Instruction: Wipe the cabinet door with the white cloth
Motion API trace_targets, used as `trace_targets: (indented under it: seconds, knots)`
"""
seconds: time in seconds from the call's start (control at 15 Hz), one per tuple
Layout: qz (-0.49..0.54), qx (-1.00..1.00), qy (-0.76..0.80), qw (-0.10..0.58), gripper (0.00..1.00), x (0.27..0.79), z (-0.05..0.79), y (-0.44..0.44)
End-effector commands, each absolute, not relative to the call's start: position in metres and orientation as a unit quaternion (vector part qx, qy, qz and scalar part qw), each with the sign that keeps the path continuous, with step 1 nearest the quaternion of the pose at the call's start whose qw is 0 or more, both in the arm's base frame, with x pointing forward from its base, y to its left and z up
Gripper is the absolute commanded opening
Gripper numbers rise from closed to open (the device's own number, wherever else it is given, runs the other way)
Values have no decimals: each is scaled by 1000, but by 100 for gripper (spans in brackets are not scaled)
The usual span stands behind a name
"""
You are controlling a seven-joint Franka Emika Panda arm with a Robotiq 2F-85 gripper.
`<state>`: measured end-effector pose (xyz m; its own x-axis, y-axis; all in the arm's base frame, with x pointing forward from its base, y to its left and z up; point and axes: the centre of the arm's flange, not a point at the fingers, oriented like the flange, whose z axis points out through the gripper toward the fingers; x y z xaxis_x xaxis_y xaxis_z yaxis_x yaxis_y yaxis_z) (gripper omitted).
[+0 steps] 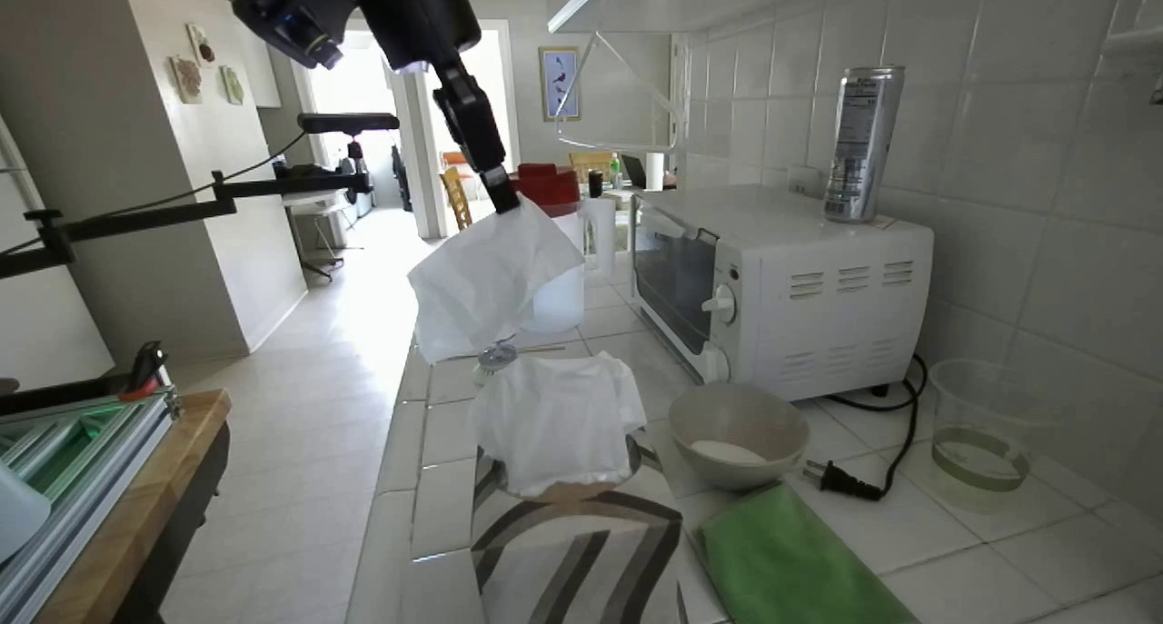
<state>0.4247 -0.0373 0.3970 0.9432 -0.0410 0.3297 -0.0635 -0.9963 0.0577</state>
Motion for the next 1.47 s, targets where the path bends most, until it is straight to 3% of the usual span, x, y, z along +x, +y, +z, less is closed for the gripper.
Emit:
trace_targets:
  seconds: [0.0, 1.4]
  knots:
    - [175, 984, -23, 21, 0, 424, 390, -46]
    - [166, 985, -30, 33, 1, 425, 391, -42]
